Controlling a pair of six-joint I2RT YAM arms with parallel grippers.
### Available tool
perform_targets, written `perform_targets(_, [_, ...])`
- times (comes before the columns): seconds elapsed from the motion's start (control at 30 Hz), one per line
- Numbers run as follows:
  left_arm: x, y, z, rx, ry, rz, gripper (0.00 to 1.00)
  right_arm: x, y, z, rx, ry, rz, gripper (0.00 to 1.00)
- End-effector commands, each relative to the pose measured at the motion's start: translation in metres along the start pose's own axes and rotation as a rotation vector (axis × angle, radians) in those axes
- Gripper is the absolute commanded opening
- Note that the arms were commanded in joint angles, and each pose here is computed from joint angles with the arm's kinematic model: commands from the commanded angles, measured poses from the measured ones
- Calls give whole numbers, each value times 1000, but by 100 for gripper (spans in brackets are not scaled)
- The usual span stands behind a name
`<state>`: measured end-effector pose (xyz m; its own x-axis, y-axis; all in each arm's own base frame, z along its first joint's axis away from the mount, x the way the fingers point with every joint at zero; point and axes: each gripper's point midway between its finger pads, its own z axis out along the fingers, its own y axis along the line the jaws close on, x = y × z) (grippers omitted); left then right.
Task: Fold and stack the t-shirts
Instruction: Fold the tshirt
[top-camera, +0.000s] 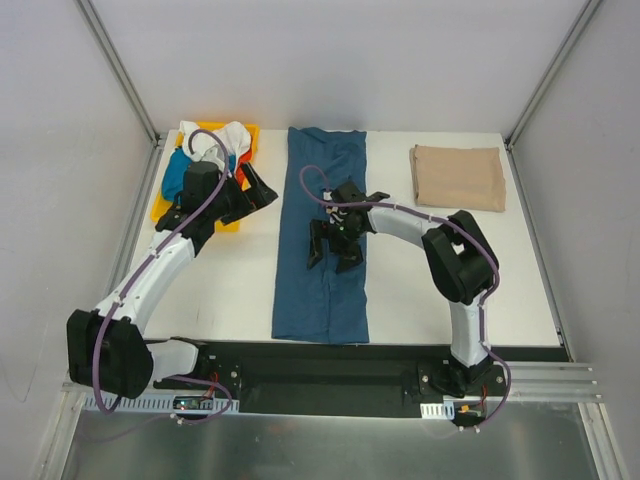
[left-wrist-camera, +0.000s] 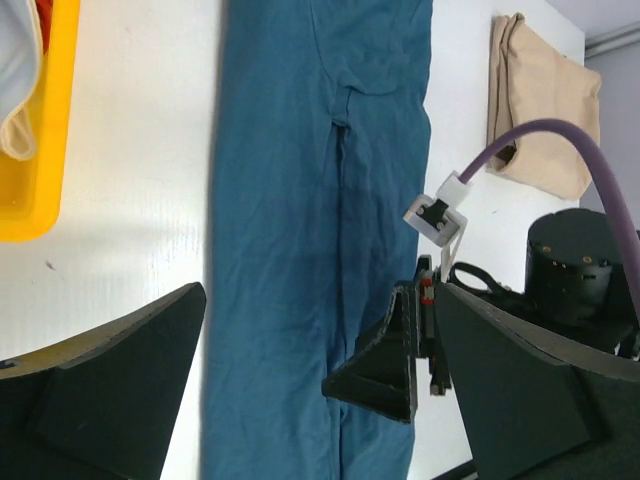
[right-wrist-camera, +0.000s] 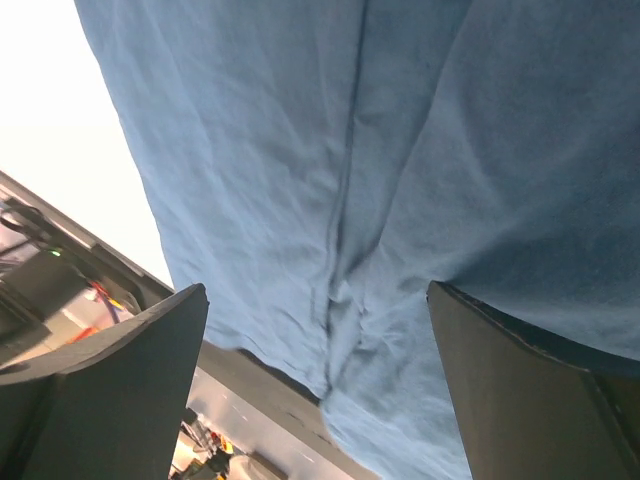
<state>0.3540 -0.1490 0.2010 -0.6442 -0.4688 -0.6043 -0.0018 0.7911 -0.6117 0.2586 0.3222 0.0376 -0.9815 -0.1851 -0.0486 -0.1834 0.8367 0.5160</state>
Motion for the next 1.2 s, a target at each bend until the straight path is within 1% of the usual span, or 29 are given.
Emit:
perform_targets(0.0, [17, 18, -13, -61, 46, 8, 99, -20, 4, 9, 10, -52, -2, 97])
perform_targets(0.07, [33, 19, -17, -48, 101, -8, 99, -20, 3, 1, 30, -69, -25, 96])
perform_targets(0.2, [80, 21, -27, 6, 264, -84, 99, -8, 11, -20, 16, -51, -90, 96])
perform_targets(0.27, [100, 17, -35, 54, 342, -114, 99, -2, 17, -38, 12, -78, -148, 96])
perform_targets(0.3, [114, 20, -41, 53, 375, -142, 99, 2, 18, -47, 15, -87, -165, 96])
perform_targets(0.33, [125, 16, -46, 75, 413, -152, 99, 7, 14, -51, 34, -91, -180, 96])
perform_targets(0.37, [134, 15, -49, 74, 435, -176, 99, 10, 18, -65, 34, -119, -209, 96])
perform_targets(0.43, [166, 14, -59, 85, 519, -177, 99, 20, 9, -75, 91, -130, -232, 96])
perform_targets(0.53, [204, 16, -71, 82, 630, -173, 99, 45, -5, -88, 119, -147, -225, 96])
perform_targets(0.57, [215, 16, -76, 79, 670, -162, 99, 63, -19, -82, 137, -111, -206, 96])
perform_targets(0.6, [226, 22, -81, 61, 692, -171, 99, 70, -16, -91, 114, -138, -212, 96])
perform_targets(0.63, [233, 27, -85, 49, 709, -178, 99, 79, -17, -91, 104, -135, -220, 96])
perform_targets(0.67, [242, 29, -90, 36, 728, -194, 99, 100, -30, -83, 115, -92, -211, 96])
perform_targets(0.7, [254, 39, -96, 21, 744, -211, 99, 108, -26, -91, 90, -113, -226, 96])
perform_targets(0.77, [271, 50, -105, -5, 773, -256, 97, 134, -37, -85, 96, -76, -231, 96])
perform_targets(0.8, [275, 52, -109, -4, 786, -268, 96, 140, -36, -88, 79, -92, -241, 97])
perform_targets(0.9, [280, 62, -113, -26, 761, -278, 91, 160, -36, -85, 24, -80, -243, 96])
perform_targets(0.97, [282, 68, -112, -47, 743, -283, 87, 166, -32, -81, -12, -75, -244, 97])
perform_targets(1.03, [281, 74, -108, -78, 722, -280, 81, 173, -34, -74, -24, -51, -235, 97])
perform_targets(1.1, [279, 77, -105, -109, 713, -278, 78, 177, -36, -71, -19, -29, -229, 97])
perform_targets(1.13, [276, 82, -101, -137, 688, -269, 75, 179, -39, -69, 0, -8, -222, 97])
perform_targets(1.17, [273, 81, -97, -150, 679, -269, 70, 179, -40, -68, 9, -8, -223, 97])
